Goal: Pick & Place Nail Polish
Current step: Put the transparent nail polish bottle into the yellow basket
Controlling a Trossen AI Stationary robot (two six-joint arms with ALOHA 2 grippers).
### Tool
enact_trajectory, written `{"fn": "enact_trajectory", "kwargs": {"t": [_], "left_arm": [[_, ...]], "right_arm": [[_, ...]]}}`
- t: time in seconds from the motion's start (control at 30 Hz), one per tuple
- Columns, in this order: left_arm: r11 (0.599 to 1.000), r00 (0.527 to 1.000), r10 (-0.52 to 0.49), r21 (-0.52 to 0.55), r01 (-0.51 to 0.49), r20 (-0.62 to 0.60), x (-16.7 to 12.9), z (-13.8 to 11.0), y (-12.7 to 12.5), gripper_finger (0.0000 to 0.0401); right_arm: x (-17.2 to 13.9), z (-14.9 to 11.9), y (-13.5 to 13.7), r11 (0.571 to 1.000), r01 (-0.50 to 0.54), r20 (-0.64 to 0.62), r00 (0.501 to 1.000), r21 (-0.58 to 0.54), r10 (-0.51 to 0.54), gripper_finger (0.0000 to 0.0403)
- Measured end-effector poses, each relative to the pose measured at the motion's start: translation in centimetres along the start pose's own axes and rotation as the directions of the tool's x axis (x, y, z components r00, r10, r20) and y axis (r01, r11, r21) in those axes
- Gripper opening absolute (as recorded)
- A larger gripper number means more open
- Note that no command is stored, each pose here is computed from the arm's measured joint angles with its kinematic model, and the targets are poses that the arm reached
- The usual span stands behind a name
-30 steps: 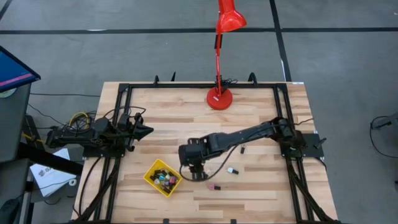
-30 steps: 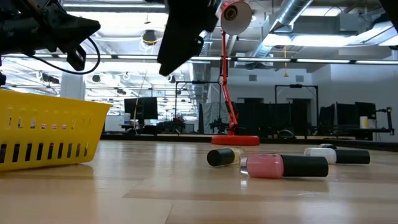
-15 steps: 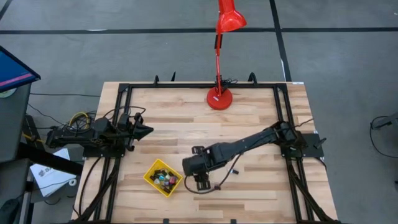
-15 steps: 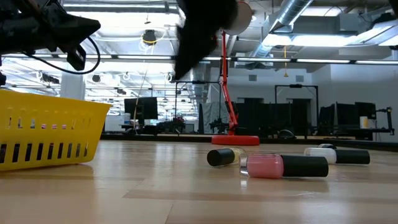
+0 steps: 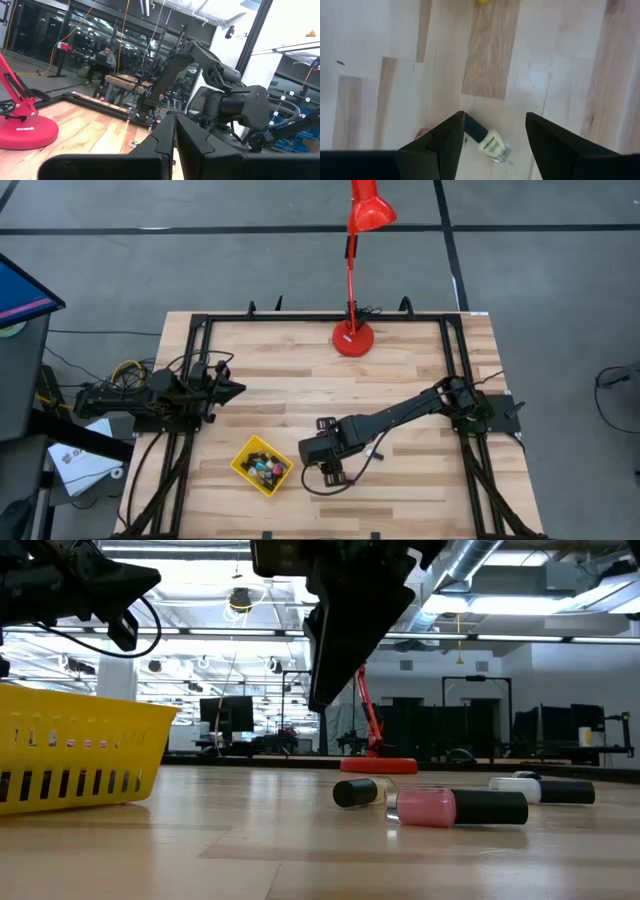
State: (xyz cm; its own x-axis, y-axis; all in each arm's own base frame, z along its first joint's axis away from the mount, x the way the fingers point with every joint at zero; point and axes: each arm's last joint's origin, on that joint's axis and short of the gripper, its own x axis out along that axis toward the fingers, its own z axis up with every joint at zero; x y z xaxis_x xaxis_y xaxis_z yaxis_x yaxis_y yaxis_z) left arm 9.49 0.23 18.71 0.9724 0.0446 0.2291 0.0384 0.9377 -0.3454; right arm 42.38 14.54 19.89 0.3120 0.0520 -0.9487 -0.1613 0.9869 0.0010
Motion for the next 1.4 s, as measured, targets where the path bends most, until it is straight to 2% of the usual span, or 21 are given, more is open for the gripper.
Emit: {"fn": "enact_trajectory", "kwargs": {"t": [0.37,0.4,0.47,0.53,0.57,0.6,0.77,1.4], "left_arm": [[1.000,1.000,0.014,0.021,-0.014,0.005,0.0,0.0,0.0,0.0013],[0.998,1.000,0.019,0.062,-0.020,0.003,0.0,0.0,0.1,0.0013],[0.975,0.999,0.030,0.218,-0.026,-0.013,0.1,-0.2,0.1,0.0013],[0.919,0.999,0.038,0.394,-0.021,-0.036,0.3,-0.4,0.2,0.0013],[0.896,0.998,0.041,0.444,-0.016,-0.046,0.4,-0.5,0.2,0.0013],[0.890,0.998,0.038,0.456,-0.009,-0.054,0.4,-0.6,0.2,0.0013],[0.952,0.995,0.040,0.306,-0.011,-0.087,0.6,-0.8,0.3,0.0013],[0.954,0.987,0.063,0.300,-0.016,-0.148,1.1,-1.5,0.5,0.0013]], "right_arm": [[-0.1,-0.1,0.9,1.000,-0.008,0.010,1.000,-0.006,0.008,0.0200],[-0.1,-0.1,1.0,1.000,-0.009,0.010,1.000,-0.007,0.009,0.0203],[-0.1,-0.1,1.2,1.000,-0.011,0.014,1.000,-0.013,0.011,0.0207],[-0.1,0.0,1.2,1.000,-0.011,0.017,1.000,-0.021,0.011,0.0210],[-0.1,0.0,1.1,1.000,-0.010,0.016,1.000,-0.027,0.011,0.0210],[-0.1,0.0,1.1,0.999,-0.010,0.017,1.000,-0.034,0.011,0.0211],[-0.1,0.0,1.1,0.996,-0.009,0.017,1.000,-0.094,0.011,0.0208],[0.0,-0.1,0.5,0.992,-0.004,-0.003,1.000,-0.125,0.004,0.0201]]}}
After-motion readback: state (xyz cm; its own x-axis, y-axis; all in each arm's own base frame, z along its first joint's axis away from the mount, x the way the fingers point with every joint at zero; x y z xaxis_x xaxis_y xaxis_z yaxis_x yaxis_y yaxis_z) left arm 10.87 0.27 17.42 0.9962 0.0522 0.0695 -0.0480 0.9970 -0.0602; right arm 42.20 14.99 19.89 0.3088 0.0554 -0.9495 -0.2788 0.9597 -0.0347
